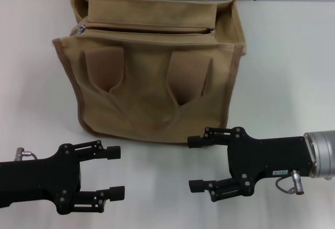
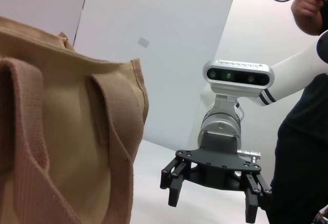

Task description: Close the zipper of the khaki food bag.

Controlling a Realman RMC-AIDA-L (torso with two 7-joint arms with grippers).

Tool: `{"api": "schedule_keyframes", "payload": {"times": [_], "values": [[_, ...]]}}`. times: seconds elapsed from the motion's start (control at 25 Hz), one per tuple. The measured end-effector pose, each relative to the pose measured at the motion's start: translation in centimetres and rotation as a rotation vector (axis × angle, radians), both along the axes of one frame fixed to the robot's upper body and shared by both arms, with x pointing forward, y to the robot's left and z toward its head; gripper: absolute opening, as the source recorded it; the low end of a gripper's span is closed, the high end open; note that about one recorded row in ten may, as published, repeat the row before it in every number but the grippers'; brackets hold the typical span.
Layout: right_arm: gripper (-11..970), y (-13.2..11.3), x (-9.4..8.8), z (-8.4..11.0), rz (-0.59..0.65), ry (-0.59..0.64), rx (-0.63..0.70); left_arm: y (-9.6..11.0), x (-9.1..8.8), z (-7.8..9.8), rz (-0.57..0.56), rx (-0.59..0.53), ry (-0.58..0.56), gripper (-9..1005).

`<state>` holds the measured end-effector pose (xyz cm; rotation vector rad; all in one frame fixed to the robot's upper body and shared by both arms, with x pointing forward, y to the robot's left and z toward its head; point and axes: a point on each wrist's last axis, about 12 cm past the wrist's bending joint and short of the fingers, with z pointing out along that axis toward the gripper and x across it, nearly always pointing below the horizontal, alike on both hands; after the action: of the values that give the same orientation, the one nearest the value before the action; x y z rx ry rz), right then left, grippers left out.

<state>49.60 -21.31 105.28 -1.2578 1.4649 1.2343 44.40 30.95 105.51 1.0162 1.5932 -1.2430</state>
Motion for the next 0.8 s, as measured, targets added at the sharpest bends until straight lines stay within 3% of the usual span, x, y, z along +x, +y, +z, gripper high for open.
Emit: {"api": "schedule_keyframes", "payload": {"times": [0.72,0.76,0.8], "values": [[840,-0.1,0.1,0.0,-0.001,-0.001,-0.006,0.3,0.1,0.3,0.024,-0.018,-0.022,803],[840,-0.1,0.1,-0.1,-0.004,-0.001,-0.008,1.2,0.5,1.1,0.095,-0.064,-0.082,802],[840,-0.1,0.1,-0.1,-0.004,-0.001,-0.008,1.2,0.5,1.1,0.095,-0.064,-0.082,802]]}}
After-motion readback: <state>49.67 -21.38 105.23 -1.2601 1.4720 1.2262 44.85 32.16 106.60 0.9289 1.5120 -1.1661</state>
